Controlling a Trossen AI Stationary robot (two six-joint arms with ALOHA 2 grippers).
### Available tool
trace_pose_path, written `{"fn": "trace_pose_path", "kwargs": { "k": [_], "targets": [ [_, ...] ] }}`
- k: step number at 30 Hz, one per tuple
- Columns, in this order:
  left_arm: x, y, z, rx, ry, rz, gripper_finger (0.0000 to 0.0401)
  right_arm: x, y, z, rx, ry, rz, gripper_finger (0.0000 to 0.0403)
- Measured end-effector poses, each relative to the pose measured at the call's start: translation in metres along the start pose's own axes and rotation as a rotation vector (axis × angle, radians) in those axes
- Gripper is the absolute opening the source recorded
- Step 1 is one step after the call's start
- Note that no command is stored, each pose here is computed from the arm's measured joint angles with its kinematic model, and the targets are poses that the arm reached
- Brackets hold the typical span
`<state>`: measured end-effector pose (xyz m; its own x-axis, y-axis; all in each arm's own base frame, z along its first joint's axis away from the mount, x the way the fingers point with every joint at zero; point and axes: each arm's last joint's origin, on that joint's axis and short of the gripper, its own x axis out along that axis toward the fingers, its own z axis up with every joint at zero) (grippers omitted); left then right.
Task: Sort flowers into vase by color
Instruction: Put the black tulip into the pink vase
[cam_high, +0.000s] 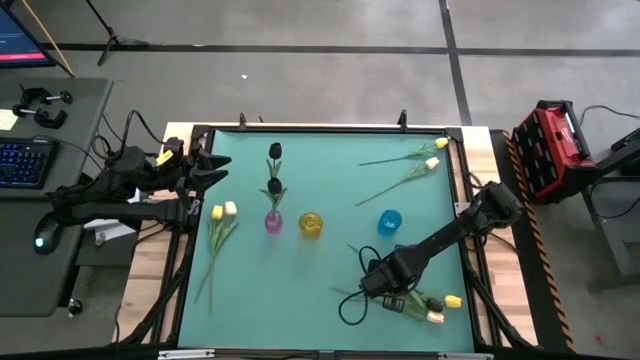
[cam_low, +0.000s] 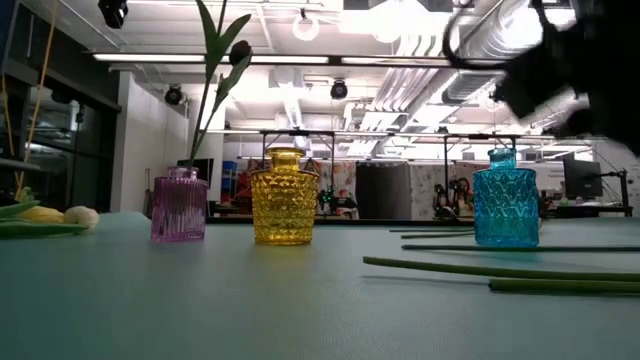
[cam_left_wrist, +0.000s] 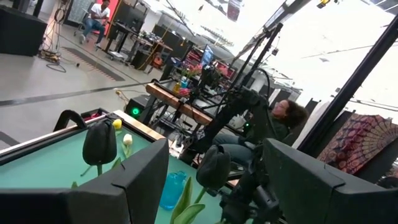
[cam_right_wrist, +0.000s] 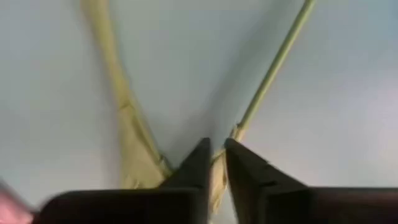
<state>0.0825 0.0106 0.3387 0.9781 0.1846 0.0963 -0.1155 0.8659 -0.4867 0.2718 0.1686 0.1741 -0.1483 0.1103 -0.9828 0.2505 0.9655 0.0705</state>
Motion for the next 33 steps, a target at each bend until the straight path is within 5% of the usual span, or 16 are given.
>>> {"fn": "trace_pose_path", "kwargs": {
  "k": [8, 14, 19, 26, 33],
  "targets": [
    [0.0, -0.004, 0.004, -0.074, -0.02, -0.079, 0.0251, -0.112, -0.008, -0.007, -0.113, -0.156, -0.247, 0.0004],
    [0.0, -0.004, 0.004, -0.073, -0.014, -0.09, 0.0251, -0.154, -0.016, -0.008, -0.037, -0.29, -0.196, 0.0012],
    [0.0, -0.004, 0.002, -0.073, 0.006, -0.095, 0.0251, -0.126, -0.017, -0.008, 0.205, -0.247, -0.149, 0.0045],
    [0.0, -0.002, -0.001, -0.097, 0.047, -0.073, 0.0251, -0.052, -0.003, -0.021, 0.553, -0.083, 0.075, 0.0177],
    [0.0, -0.001, -0.003, -0.096, 0.06, -0.065, 0.0251, -0.007, -0.007, -0.031, 0.611, -0.036, 0.096, 0.028]
  ]
}}
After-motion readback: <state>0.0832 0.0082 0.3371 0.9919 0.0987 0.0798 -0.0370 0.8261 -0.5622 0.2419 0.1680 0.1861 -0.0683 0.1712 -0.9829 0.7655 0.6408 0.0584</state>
